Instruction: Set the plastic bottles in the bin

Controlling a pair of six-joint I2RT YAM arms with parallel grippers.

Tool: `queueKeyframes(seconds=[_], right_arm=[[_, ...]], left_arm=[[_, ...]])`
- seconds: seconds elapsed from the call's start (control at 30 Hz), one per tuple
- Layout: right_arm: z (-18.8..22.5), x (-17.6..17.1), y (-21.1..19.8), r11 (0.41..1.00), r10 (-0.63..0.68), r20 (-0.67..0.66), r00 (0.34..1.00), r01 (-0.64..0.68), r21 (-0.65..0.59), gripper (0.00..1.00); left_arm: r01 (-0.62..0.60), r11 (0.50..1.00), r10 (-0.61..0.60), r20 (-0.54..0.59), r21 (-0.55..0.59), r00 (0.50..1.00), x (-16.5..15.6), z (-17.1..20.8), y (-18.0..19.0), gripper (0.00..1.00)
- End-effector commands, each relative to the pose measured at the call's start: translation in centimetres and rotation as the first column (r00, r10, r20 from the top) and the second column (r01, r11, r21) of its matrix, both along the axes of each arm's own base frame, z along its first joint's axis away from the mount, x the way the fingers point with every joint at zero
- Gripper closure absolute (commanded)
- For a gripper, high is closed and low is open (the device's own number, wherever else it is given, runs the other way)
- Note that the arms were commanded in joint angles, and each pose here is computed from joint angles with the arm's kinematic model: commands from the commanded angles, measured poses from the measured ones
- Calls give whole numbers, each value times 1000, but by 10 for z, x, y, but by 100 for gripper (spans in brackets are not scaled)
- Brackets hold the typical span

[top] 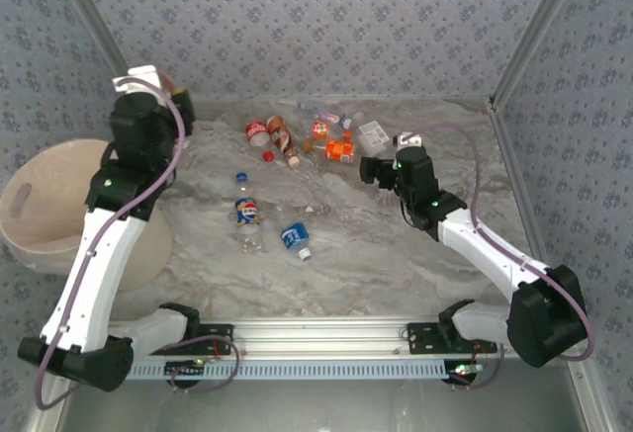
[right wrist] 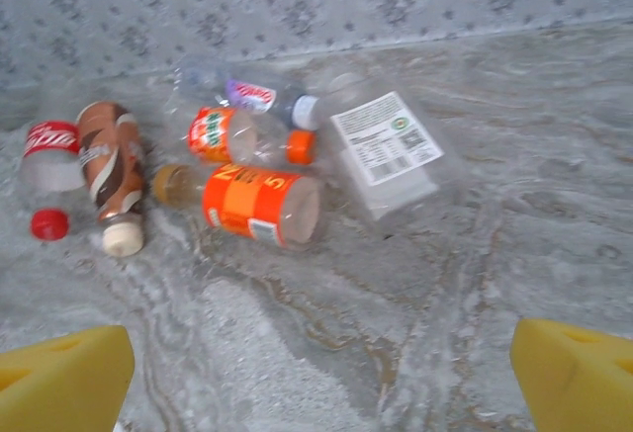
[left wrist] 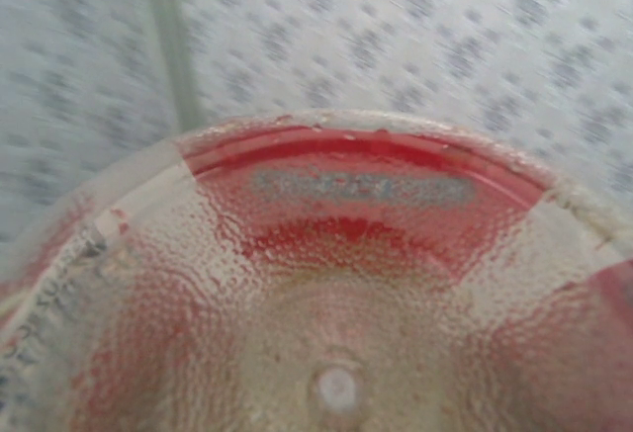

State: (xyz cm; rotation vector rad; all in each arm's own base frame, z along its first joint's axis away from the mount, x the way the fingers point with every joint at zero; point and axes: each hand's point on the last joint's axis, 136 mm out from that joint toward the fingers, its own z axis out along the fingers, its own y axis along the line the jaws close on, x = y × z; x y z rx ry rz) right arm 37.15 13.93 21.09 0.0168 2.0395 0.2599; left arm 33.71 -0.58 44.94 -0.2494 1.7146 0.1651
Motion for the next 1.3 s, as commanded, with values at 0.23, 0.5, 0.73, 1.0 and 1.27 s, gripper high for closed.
queueKeyframes(seconds=[0.23, 0.5, 0.73, 1.0, 1.27], right_arm=[[17, 3, -13, 997, -74, 29, 997, 73, 9, 0], [30, 9, -20, 994, -112, 57, 992, 113, -9, 0], [33, 15, -8, 996, -81, 65, 995, 80, 24, 0], [31, 18, 14, 998, -8, 43, 999, 5, 69, 0], [27, 20, 16, 998, -3, 34, 999, 1, 63, 0]], left_arm=[[-564, 821, 565, 14, 93, 825, -79, 14, 152, 38], [-679, 734, 677, -101, 18, 729, -92, -52, 205, 38], [-689, 724, 688, -46, -26, 724, -74, -73, 225, 38], [-696, 710, 687, -113, -107, 718, -55, -103, 234, 24], [-675, 711, 641, -214, -195, 737, -58, -104, 220, 2]])
